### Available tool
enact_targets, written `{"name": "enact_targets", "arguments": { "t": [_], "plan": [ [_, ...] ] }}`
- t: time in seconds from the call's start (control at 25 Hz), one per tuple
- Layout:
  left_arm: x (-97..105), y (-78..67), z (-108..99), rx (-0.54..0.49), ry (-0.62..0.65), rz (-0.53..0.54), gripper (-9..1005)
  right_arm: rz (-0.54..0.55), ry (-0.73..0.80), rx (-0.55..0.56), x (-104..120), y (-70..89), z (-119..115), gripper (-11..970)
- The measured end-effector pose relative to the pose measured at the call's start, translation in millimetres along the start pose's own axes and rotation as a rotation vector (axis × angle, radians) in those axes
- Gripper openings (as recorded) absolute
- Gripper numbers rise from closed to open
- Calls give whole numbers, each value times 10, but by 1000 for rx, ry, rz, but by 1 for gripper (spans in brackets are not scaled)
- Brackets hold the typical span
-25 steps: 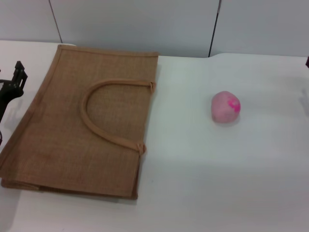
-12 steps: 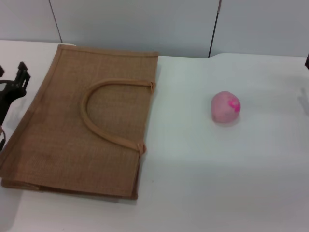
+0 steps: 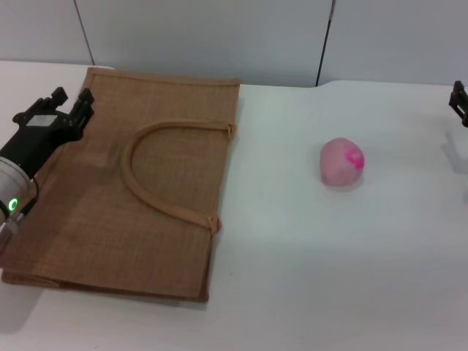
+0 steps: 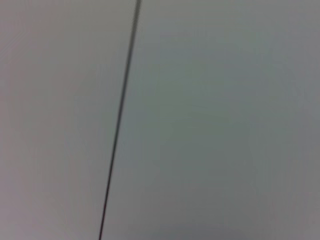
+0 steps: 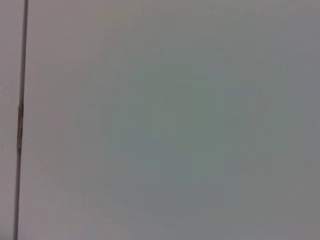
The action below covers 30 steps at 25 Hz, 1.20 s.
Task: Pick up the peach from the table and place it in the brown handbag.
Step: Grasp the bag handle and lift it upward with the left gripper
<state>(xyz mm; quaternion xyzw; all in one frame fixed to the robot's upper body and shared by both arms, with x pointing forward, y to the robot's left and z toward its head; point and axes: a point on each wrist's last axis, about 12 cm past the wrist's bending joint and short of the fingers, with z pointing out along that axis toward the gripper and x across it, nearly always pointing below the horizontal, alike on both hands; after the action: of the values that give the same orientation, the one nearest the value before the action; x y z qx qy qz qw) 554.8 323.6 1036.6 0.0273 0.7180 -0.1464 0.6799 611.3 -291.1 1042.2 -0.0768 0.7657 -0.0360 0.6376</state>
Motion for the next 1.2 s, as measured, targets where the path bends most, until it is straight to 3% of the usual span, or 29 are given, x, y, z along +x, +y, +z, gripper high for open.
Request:
{"name": "enact_targets", "arguments": {
  "t": [0.2, 0.52, 0.92, 1.2],
  "plan": [
    [-80, 62, 48, 83, 79, 20, 499, -6, 2, -1, 1, 2, 1, 789],
    [-242, 198, 84, 133, 198, 45, 505, -8, 3, -7, -11, 20, 14, 788],
    [-336, 153, 249, 231, 387, 144, 512, -8, 0, -10, -22, 30, 21, 788],
    [-340, 124, 301, 260, 435, 188, 512, -9, 2, -10, -18, 29, 20, 789]
  ]
}}
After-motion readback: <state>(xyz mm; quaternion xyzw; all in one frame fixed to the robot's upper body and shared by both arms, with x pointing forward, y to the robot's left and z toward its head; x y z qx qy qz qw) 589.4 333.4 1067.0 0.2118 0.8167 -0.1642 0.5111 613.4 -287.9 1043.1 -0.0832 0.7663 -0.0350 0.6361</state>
